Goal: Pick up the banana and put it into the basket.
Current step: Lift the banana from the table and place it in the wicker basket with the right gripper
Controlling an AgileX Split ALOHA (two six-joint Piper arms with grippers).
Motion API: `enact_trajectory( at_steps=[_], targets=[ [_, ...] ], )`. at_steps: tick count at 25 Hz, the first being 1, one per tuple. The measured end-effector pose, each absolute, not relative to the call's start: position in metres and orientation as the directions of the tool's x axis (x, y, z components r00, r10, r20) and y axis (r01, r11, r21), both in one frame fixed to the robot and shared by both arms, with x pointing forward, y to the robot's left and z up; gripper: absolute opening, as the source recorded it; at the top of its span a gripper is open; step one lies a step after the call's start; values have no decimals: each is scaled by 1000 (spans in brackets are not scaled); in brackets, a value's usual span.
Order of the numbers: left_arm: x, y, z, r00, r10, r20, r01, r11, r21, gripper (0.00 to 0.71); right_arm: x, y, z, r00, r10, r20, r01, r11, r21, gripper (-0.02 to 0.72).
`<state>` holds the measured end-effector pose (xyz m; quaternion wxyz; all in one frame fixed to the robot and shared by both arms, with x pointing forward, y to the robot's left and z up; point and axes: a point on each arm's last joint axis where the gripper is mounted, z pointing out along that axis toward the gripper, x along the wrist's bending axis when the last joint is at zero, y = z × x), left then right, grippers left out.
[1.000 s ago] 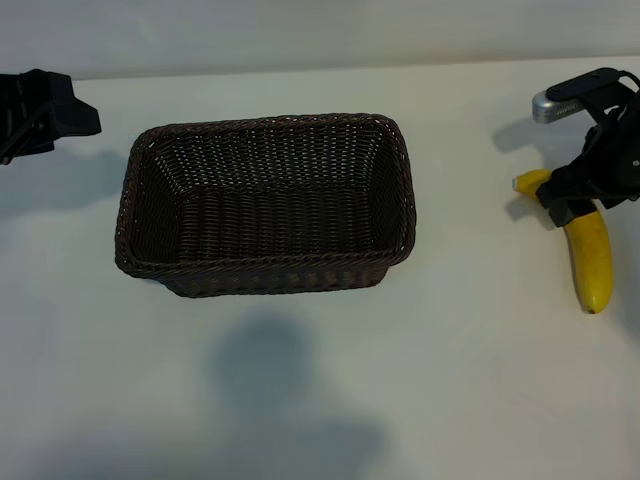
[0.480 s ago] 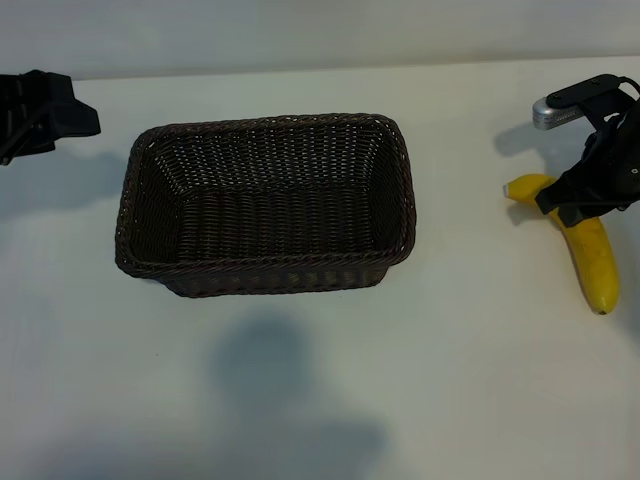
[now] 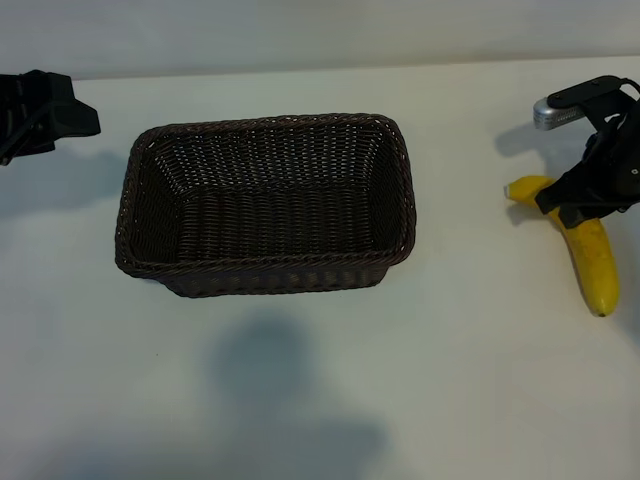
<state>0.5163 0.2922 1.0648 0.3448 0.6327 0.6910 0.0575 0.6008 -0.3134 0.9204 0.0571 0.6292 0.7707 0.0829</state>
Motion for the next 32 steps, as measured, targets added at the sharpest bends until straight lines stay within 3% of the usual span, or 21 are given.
enact_trajectory(
  at_steps=[17, 23, 32],
  targets=[
    [514, 291, 1064, 41, 910, -412, 848, 187, 496, 564, 590, -312, 983, -202, 979, -8, 931, 194, 310, 377],
    [514, 291, 1064, 48, 912, -408, 849, 178, 497, 561, 597, -308, 1007, -190, 981, 44, 933, 166, 321, 377],
    [514, 289, 1065, 58, 904, -424, 849, 179, 497, 561, 613, -259, 1054, -329, 944, 21, 858, 290, 425, 377]
  ],
)
